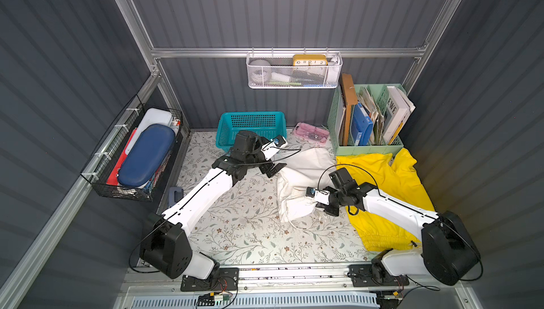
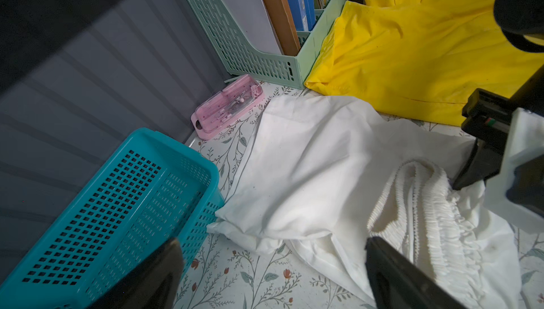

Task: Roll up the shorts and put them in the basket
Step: Roll the shorts at the center of the board.

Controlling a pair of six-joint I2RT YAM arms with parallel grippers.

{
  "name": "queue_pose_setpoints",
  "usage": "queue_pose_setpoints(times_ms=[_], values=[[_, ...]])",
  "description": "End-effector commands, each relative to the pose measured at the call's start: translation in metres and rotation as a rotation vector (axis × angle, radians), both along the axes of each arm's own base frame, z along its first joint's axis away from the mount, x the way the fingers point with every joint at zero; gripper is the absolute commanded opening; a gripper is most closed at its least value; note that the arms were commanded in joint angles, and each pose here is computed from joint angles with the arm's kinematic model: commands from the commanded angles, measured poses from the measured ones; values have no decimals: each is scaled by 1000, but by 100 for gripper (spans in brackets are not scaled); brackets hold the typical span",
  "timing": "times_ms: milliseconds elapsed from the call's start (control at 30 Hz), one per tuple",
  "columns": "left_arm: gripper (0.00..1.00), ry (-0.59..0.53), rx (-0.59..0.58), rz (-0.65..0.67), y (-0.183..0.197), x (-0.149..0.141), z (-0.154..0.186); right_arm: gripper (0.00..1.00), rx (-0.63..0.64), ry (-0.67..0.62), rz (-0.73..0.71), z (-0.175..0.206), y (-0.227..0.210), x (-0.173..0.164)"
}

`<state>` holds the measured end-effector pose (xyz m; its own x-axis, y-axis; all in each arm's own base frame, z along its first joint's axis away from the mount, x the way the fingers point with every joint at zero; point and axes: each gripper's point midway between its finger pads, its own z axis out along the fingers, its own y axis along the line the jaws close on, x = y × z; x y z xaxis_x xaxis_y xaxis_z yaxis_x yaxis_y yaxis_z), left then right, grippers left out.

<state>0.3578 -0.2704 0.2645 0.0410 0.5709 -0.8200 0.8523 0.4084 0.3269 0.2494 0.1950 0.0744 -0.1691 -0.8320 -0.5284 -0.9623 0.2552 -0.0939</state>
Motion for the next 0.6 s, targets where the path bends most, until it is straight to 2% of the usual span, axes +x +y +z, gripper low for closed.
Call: queue_pose_setpoints(times_ms=[0, 167, 300, 433, 567], values=[[100, -42, -9, 5, 5, -4, 5, 0, 30, 173, -47, -2, 3, -17], [100, -60, 32, 9, 11, -8, -6, 0, 59, 304, -77, 1, 6, -20], [100, -54, 40, -13, 11, -15, -12, 0, 86, 354, -140, 5, 8, -12], [100, -92, 42, -60, -1, -27, -15, 0, 107, 423, -230, 9, 10, -1], [100, -111, 99, -80, -15, -33, -32, 0, 101, 540, -243, 8, 13, 0]])
